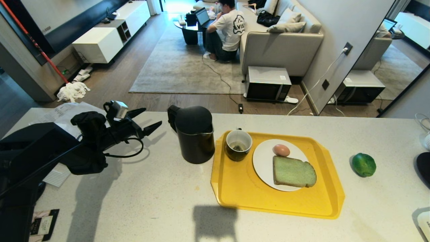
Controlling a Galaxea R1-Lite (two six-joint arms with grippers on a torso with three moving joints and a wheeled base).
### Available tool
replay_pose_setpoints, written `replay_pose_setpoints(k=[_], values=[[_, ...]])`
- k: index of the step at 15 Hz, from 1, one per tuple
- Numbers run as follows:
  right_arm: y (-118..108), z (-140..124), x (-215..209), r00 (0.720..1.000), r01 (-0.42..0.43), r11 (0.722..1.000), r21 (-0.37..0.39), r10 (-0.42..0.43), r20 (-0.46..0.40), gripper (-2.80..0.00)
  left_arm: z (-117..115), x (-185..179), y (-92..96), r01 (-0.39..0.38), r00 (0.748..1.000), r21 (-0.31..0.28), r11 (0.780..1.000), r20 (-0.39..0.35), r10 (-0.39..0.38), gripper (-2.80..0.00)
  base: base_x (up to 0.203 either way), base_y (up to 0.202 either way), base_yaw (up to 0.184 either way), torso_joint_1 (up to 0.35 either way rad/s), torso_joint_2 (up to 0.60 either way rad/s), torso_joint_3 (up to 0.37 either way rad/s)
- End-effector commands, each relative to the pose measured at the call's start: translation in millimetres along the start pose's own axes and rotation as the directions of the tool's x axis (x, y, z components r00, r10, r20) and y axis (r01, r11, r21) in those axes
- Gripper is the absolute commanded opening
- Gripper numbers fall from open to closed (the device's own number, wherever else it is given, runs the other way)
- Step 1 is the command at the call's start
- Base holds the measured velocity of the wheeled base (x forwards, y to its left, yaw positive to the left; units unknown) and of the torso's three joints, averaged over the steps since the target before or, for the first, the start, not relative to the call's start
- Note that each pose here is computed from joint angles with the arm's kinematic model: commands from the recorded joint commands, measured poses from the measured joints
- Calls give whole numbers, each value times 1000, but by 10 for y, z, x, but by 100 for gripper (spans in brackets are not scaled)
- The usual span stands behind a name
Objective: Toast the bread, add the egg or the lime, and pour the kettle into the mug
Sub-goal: Pick up the kettle
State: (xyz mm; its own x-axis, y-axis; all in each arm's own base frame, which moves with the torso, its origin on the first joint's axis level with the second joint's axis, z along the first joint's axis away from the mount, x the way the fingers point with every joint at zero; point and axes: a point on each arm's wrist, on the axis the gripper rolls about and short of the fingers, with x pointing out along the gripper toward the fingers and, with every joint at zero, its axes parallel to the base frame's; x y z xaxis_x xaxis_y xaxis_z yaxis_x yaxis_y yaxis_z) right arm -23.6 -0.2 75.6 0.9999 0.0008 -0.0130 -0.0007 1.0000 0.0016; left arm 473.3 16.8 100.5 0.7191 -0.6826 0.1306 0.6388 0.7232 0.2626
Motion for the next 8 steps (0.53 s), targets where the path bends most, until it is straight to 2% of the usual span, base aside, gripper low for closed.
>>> replay_pose_setpoints(k=[1,8], values=[[0,0,1,1000,-1,1000,0,1,-1,-280,-52,87,-26,22,1000,-1,1000,9,-22,0,0,0,0,0,0,0],[0,0,1,1000,-1,1000,0,1,-1,-280,-66,294,-221,77,997,-21,997,16,-77,0,0,0,0,0,0,0]])
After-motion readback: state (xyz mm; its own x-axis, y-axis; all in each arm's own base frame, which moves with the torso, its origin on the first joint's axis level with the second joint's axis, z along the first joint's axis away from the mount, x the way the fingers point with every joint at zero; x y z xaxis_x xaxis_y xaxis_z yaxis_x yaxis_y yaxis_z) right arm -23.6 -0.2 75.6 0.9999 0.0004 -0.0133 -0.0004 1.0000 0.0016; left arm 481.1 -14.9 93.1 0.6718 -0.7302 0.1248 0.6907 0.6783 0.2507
